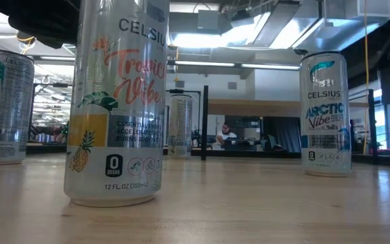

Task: Place canned beverage on shelf
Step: Put the white and blue soda can on the shelf aligned with the other white and blue soda can

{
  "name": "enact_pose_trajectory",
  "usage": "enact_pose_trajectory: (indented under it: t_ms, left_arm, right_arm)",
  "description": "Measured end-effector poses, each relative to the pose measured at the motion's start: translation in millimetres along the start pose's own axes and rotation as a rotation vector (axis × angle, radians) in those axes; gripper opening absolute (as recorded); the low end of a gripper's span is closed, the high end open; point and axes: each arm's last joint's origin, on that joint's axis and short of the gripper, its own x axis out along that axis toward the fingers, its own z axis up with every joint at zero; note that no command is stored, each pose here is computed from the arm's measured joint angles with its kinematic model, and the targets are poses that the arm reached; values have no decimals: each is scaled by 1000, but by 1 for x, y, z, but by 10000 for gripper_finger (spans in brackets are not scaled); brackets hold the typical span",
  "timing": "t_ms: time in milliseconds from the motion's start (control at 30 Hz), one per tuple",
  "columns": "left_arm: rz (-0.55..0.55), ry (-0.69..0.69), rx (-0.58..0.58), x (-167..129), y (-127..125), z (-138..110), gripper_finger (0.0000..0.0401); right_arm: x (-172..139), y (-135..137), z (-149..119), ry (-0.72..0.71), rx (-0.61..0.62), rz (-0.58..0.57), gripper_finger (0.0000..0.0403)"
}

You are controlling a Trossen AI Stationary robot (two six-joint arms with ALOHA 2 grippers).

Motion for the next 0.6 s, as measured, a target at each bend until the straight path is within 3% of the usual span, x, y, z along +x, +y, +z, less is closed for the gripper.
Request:
enact_pose_trajectory:
  t_ms: [300,600]
  left_arm:
    - [13,-8,-7,1,4,1,247]
    - [13,-7,-7,1,4,1,247]
  right_arm:
    - [49,-5,-10,47,-24,28,332]
    - [51,-3,-8,-107,-64,5,332]
